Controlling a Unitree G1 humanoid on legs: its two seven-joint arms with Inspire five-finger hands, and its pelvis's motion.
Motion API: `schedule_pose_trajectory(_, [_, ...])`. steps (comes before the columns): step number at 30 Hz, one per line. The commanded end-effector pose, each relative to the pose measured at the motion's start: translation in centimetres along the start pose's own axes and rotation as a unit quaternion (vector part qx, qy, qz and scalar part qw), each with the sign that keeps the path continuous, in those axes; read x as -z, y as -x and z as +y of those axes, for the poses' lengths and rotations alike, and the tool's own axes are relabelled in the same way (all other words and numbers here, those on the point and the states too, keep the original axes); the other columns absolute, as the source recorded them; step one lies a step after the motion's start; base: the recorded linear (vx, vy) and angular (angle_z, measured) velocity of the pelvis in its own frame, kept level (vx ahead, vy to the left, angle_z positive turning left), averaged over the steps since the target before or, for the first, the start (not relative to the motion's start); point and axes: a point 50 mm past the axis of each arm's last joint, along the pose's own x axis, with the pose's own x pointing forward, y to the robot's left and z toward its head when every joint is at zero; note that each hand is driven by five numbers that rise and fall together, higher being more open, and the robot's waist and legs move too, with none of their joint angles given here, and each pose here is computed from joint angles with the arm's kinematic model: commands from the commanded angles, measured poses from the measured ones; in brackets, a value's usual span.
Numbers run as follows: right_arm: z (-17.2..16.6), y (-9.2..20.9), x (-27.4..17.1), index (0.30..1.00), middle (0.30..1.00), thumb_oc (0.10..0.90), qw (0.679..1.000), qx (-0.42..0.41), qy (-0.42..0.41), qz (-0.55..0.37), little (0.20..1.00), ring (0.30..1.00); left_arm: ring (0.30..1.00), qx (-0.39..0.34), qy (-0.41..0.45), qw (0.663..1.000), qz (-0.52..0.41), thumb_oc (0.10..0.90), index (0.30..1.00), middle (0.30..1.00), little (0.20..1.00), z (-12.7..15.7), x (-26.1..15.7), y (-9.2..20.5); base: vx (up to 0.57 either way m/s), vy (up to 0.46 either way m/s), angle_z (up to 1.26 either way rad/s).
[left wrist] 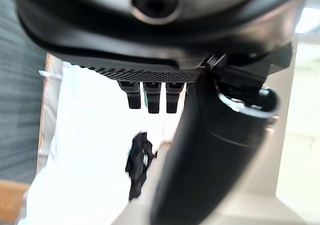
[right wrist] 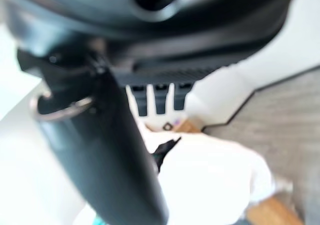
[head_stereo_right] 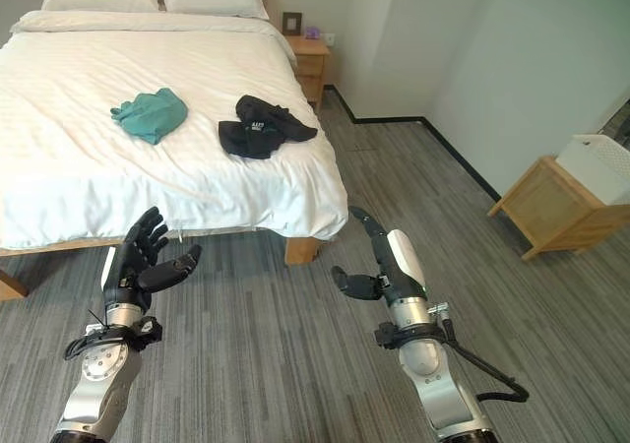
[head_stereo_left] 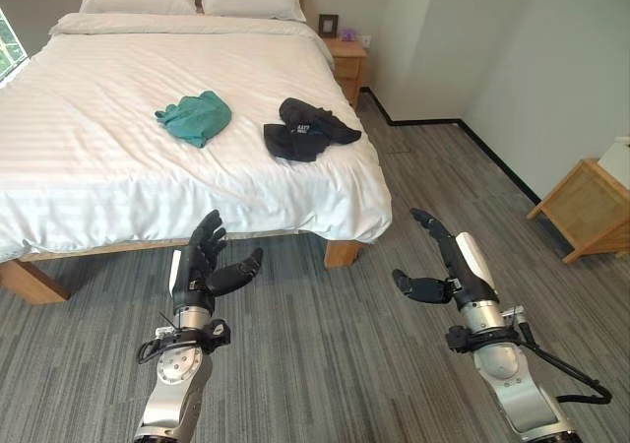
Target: Pick up bed clothes into laundry basket.
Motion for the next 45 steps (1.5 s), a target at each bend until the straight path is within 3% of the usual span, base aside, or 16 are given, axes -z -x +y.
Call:
schedule_pose_trajectory(1, [-3.5,-1.1,-2.0,0.9,0.9,0.8,0.995,0.071,0.002,-0.073,0.9,0.9,0.9,0.016,-0.02,0.996,-0.088,0.8,0.9,0.9,0.9,0.0,-2.9,-0.7,0.0,0.0,0.0])
schedule_pose_trajectory(10, [-3.7,1.0,0.9,0.9,0.9,0.8,0.998,0.063,0.021,-0.004,0.9,0.9,0.9,0.013,-0.035,0.998,-0.042,0.8,0.9,0.9,0.9,0.7,-1.3,0.8,-0.05,-0.132,0.01])
schedule_pose_trajectory(21, [-5.3,0.0,1.1,0.9,0.9,0.8,0.996,0.078,0.049,0.0,0.9,0.9,0.9,-0.001,-0.051,0.999,-0.014,0.8,0.9,0.9,0.9,0.5,-0.1,1.5,0.27,0.026,-0.17])
schedule_pose_trajectory(26, [-4.6,-0.3,0.4,0.9,0.9,0.8,0.997,0.055,0.059,-0.016,0.9,0.9,0.9,-0.003,-0.064,0.998,-0.003,0.8,0.9,0.9,0.9,0.8,0.3,1.9,0.44,0.223,-0.24])
schedule_pose_trajectory(32, [-6.1,-2.6,-2.2,0.9,0.9,0.8,0.987,0.091,0.109,-0.071,0.9,0.9,0.9,0.019,-0.121,0.992,-0.005,0.8,0.9,0.9,0.9,1.1,-0.2,0.8,0.42,0.24,-0.4])
schedule_pose_trajectory(36, [-9.8,-5.2,-7.3,0.9,0.9,0.8,0.956,0.147,0.186,-0.171,0.9,0.9,0.9,0.021,-0.137,0.99,-0.022,0.8,0.9,0.9,0.9,1.5,-1.0,0.3,0.37,0.163,0.05])
schedule_pose_trajectory(39, [-10.8,-6.0,-8.8,0.9,0.9,0.8,0.943,0.17,0.212,-0.19,0.9,0.9,0.9,0.032,-0.135,0.99,-0.022,0.8,0.9,0.9,0.9,1.0,-0.9,-0.1,0.39,-0.048,0.45])
schedule_pose_trajectory(43, [-10.5,-7.0,-8.9,0.9,0.9,0.8,0.944,0.17,0.219,-0.18,0.9,0.9,0.9,0.037,-0.131,0.99,-0.022,0.8,0.9,0.9,0.9,0.9,-0.8,-0.4,0.35,-0.151,0.93])
schedule_pose_trajectory(45, [-10.5,-8.3,-7.2,0.9,0.9,0.8,0.948,0.157,0.246,-0.128,0.9,0.9,0.9,0.039,-0.132,0.991,-0.009,0.8,0.9,0.9,0.9,1.3,-0.3,-0.3,0.36,-0.179,1.34])
